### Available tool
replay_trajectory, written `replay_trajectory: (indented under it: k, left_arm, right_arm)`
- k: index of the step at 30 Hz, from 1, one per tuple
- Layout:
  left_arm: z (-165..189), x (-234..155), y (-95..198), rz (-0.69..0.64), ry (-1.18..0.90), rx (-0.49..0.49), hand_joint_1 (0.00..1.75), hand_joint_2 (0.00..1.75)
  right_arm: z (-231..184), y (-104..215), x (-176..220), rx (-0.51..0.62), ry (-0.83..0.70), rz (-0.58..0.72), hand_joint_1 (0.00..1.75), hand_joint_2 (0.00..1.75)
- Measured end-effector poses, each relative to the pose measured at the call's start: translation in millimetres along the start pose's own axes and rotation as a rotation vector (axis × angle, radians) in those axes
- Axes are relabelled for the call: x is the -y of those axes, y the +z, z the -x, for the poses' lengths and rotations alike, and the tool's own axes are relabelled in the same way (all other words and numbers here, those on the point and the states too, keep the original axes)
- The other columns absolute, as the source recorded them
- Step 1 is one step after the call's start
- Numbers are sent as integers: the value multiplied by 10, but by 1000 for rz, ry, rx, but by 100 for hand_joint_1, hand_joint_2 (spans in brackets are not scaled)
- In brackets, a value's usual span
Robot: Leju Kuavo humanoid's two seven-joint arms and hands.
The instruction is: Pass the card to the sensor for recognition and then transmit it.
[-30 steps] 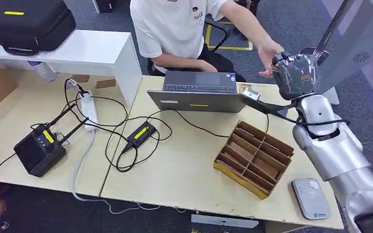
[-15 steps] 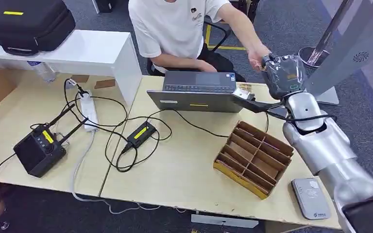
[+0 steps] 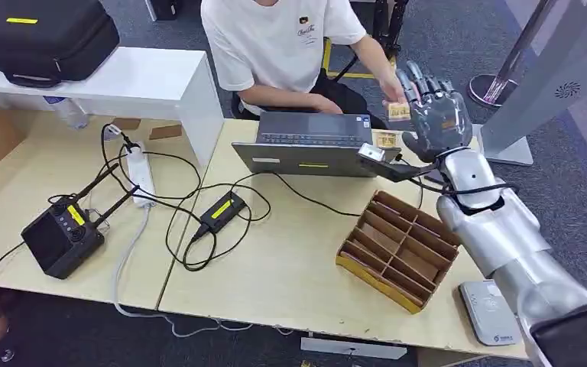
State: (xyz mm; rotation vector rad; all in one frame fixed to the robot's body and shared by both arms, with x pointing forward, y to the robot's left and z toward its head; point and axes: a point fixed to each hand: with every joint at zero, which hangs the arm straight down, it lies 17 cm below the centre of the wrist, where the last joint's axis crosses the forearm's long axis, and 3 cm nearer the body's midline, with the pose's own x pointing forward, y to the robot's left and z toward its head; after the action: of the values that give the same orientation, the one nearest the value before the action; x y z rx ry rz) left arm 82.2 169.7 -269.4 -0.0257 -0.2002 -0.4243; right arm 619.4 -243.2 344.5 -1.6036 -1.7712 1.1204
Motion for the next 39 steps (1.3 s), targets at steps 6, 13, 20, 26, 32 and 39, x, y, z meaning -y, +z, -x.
replay_trajectory:
  k: [6, 13, 20, 26, 32, 39]
  left_arm:
    - [-32, -15, -2, -4, 2, 5, 0, 175]
    - [-51, -43, -6, -17, 54, -2, 0, 175]
    - [-58, -60, -8, -27, 122, -8, 0, 175]
    - [-39, -73, -10, -34, 169, -17, 0, 175]
    - [-30, -85, -11, -39, 198, -21, 0, 175]
    - [-21, -94, -12, -46, 233, -26, 0, 175]
  right_arm:
    - [-18, 36, -31, 2, -12, -3, 0, 175]
    - [-241, 392, -36, 44, -102, 40, 0, 175]
    - [-385, 987, 185, 60, -220, 127, 0, 175]
    - [-412, 1435, 464, 88, -265, 194, 0, 175]
    - [-464, 1715, 672, 106, -299, 231, 0, 175]
    - [-634, 2095, 740, 131, -329, 232, 0, 175]
